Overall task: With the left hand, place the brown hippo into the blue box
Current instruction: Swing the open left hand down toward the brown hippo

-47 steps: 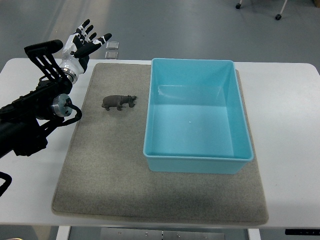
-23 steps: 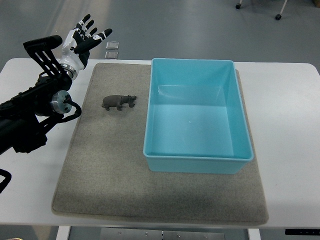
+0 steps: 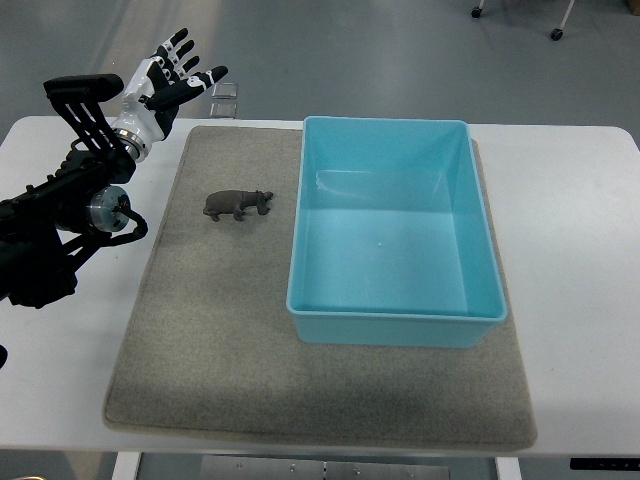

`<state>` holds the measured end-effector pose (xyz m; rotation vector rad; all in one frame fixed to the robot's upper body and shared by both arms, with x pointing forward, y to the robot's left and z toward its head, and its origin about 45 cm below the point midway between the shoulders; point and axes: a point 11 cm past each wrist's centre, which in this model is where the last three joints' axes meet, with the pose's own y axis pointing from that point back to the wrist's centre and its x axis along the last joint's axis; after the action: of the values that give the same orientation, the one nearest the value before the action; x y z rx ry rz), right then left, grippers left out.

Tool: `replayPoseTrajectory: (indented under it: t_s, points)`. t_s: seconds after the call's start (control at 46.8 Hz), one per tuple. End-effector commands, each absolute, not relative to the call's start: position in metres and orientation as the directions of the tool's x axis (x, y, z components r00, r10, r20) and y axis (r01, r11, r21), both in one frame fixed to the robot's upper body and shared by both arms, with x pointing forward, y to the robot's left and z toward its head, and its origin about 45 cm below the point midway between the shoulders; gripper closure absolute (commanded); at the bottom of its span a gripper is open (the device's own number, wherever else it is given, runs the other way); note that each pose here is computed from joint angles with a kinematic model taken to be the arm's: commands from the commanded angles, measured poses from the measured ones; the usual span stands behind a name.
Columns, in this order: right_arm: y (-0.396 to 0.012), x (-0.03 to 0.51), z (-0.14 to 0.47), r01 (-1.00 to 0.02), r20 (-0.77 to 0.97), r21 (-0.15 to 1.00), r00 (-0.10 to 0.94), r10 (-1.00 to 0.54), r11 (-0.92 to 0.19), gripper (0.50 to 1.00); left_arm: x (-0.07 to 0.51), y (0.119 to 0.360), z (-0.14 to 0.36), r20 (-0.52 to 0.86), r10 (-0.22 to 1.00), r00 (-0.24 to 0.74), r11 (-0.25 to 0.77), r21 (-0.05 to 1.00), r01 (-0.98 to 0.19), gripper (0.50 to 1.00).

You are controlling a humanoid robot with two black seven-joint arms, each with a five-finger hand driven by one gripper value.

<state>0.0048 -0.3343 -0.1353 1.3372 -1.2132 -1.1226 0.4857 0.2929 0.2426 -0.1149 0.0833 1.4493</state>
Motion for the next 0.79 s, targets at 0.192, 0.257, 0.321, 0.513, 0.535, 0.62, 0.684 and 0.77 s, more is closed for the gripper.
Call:
replayPoseTrajectory:
  t_s: [0.192,0.257,0.321,0.513,0.535,0.62,0.684,0.77]
  points:
    - [-0.334,0.005,-0.135,-0.100,-0.022,0.995,0.076,-0.997,-0.030,0.564,0.486,0.292,0.244,-0.032,0.988,0.150,0.149,-0.024,-0.989,0.506]
    - [-0.334,0.005,-0.135,-0.099,-0.022,0.995,0.078,-0.997,-0.030,0.564,0.486,0.291,0.244,-0.032,0.988,0.153,0.152,-0.022,-0.988,0.508]
    - [-0.334,0.005,-0.135,-0.099,-0.022,0.995,0.078,-0.997,-0.030,0.564,0.484,0.288,0.242,-0.026,0.986,0.163,0.162,-0.019,-0.987,0.508]
    - [-0.334,0.005,-0.135,-0.100,-0.022,0.995,0.076,-0.997,-0.030,0.564,0.477,0.276,0.259,0.071,0.966,0.249,0.252,-0.051,-0.966,0.510]
    - [-0.334,0.005,-0.135,-0.099,-0.022,0.995,0.078,-0.997,-0.030,0.564,0.476,0.276,0.261,0.088,0.963,0.255,0.260,-0.053,-0.964,0.510]
    - [-0.334,0.005,-0.135,-0.099,-0.022,0.995,0.078,-0.997,-0.030,0.564,0.472,0.274,0.265,0.168,0.944,0.284,0.296,-0.047,-0.954,0.510]
    - [-0.334,0.005,-0.135,-0.099,-0.022,0.995,0.078,-0.997,-0.030,0.564,0.470,0.279,0.267,0.233,0.928,0.292,0.306,-0.027,-0.952,0.510]
    - [-0.334,0.005,-0.135,-0.100,-0.022,0.995,0.076,-0.997,-0.030,0.564,0.468,0.282,0.267,0.304,0.898,0.319,0.332,0.008,-0.943,0.510]
